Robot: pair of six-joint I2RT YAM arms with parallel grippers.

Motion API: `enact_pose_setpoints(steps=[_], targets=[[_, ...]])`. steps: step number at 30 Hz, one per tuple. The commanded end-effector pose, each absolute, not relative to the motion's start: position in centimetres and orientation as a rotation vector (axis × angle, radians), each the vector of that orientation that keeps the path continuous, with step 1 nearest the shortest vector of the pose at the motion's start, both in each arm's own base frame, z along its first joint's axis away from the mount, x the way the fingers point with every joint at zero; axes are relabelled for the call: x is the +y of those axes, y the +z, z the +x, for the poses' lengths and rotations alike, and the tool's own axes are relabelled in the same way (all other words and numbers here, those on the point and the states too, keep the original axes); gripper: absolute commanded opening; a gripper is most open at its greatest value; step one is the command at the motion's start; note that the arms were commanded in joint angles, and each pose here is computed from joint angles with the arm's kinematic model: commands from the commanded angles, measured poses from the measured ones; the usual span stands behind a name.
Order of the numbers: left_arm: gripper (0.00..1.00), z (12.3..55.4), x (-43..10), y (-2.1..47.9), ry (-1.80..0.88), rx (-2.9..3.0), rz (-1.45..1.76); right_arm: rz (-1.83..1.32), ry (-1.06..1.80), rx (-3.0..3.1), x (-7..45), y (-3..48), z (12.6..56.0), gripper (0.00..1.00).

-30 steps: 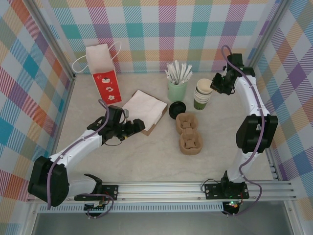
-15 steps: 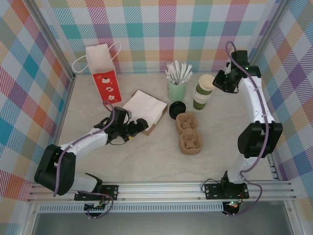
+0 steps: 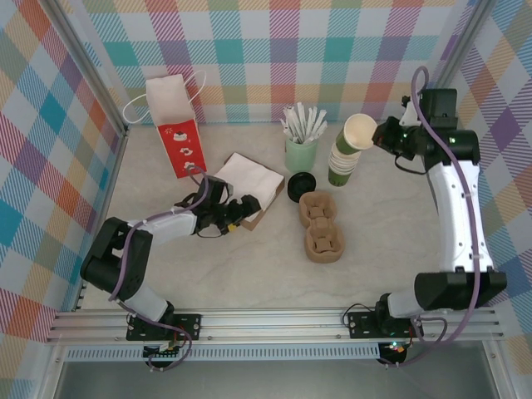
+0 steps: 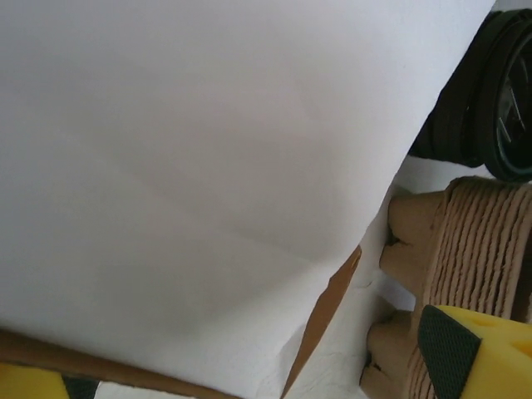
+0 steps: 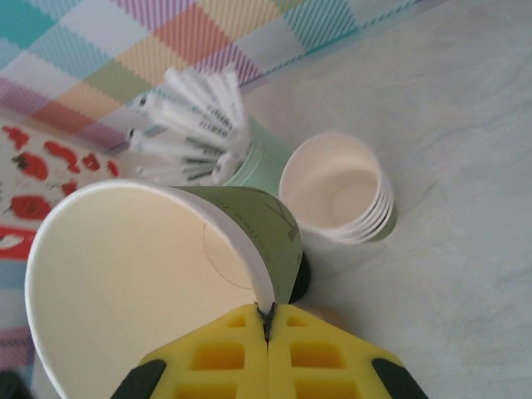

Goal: Pack the takeout coffee

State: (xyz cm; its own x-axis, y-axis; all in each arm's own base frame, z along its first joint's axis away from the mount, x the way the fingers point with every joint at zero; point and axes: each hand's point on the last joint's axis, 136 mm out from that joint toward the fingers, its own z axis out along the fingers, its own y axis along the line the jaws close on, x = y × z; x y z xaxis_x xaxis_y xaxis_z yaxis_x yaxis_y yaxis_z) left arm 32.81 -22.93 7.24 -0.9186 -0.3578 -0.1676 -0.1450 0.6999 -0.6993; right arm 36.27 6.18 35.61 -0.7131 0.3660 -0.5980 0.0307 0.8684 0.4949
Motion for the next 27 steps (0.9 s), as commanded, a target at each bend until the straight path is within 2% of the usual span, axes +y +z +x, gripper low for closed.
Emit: enact_pose_setpoints(steps=[1,7,15,20,27], targets=[[0.97,34.5,-24.4,8.3,-1.07,2.582,-0.31,0.134,0.791,2.354,10.4,34.7,32.9,0.06],[0.97,37.3,-24.8,8.5,-1.009,2.582,-0.276,-0.034,0.872,2.497,16.5,28.8,28.1,0.05],[0.98,40.1,-24.9,9.5,-0.993,2.553,-0.252,-0.174,0.798,2.697,21.9,21.2,25.3,0.06],[0.99,38.8,-23.6,12.5,-0.979,2.504,-0.205,-0.249,0.707,2.765,23.9,18.3,25.2,0.07],[1.0,35.3,-18.6,15.4,-0.882,2.464,-0.269,-0.342,0.6,2.81,26.7,14.5,26.0,0.08]])
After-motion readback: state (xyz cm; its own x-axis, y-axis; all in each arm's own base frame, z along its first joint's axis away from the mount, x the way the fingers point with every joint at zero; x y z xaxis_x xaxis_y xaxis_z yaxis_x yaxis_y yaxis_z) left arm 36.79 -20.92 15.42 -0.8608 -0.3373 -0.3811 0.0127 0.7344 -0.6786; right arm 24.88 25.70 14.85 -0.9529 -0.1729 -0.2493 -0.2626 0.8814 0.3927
